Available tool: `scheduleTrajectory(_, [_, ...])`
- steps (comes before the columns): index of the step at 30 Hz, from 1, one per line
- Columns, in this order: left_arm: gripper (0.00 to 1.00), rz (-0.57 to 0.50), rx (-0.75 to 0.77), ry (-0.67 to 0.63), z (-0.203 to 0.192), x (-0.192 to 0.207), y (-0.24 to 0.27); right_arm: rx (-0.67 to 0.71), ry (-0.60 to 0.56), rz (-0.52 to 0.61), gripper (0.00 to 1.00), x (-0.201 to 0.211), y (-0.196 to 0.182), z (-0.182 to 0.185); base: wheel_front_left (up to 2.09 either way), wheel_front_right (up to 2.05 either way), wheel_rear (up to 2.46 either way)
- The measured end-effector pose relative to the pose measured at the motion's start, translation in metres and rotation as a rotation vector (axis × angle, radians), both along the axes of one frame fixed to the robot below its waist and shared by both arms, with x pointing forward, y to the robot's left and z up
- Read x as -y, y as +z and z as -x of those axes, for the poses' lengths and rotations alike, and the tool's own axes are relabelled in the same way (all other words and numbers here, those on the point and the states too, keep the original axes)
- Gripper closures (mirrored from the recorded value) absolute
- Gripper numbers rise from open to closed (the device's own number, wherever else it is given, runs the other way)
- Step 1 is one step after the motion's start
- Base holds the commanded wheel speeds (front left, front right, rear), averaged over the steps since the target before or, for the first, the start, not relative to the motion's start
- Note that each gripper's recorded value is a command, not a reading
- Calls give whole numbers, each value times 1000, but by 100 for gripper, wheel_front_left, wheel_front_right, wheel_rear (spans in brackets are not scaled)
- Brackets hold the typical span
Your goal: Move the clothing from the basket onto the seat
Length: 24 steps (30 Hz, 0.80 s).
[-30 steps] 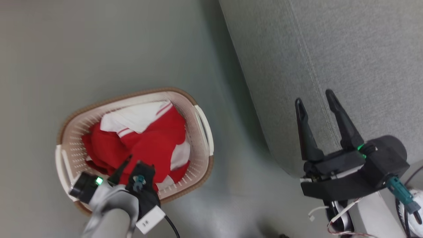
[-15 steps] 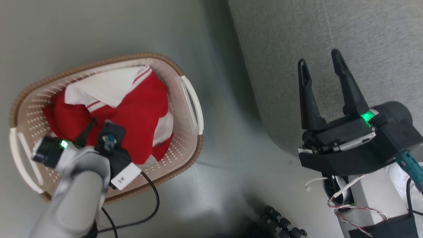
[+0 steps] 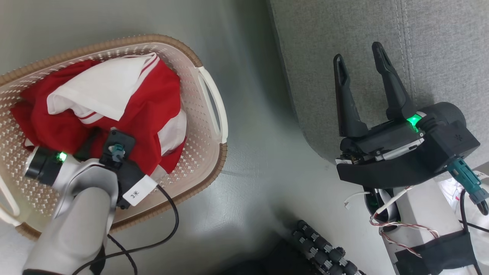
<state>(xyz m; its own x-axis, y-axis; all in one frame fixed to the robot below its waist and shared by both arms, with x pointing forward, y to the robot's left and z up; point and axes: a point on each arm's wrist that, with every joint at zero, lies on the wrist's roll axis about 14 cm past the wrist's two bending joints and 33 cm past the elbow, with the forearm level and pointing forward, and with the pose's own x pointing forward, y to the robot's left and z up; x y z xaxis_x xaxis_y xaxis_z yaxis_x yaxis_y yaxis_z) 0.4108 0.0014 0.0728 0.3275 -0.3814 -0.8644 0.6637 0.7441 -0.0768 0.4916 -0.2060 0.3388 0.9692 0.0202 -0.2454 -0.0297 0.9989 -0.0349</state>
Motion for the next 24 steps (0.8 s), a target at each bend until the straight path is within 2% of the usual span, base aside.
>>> scheduleTrajectory(1, [65, 4, -1, -1, 0, 2, 0, -4, -2, 1, 0, 1, -1, 0, 0, 0, 0])
scheduleTrajectory(2, [85, 13, 4, -2, 0, 5, 1, -3, -2, 1, 0, 1, -1, 0, 0, 0, 0])
scheduleTrajectory(3, [99, 20, 7, -1, -2, 8, 3, 1, -2, 1, 0, 1, -1, -1, 0, 0, 0])
scheduleTrajectory(10, [100, 93, 50, 27, -9, 28, 23, 1, -9, -2, 0, 3, 1, -2, 0, 0, 0])
scheduleTrajectory(17, [100, 208, 130, 113, -26, 46, 62, 14, -16, -13, 0, 3, 10, -3, 0, 0, 0])
scheduleTrajectory(24, [100, 295, 264, 182, -53, 40, 108, 48, -2, 0, 0, 5, 26, -6, 0, 0, 0])
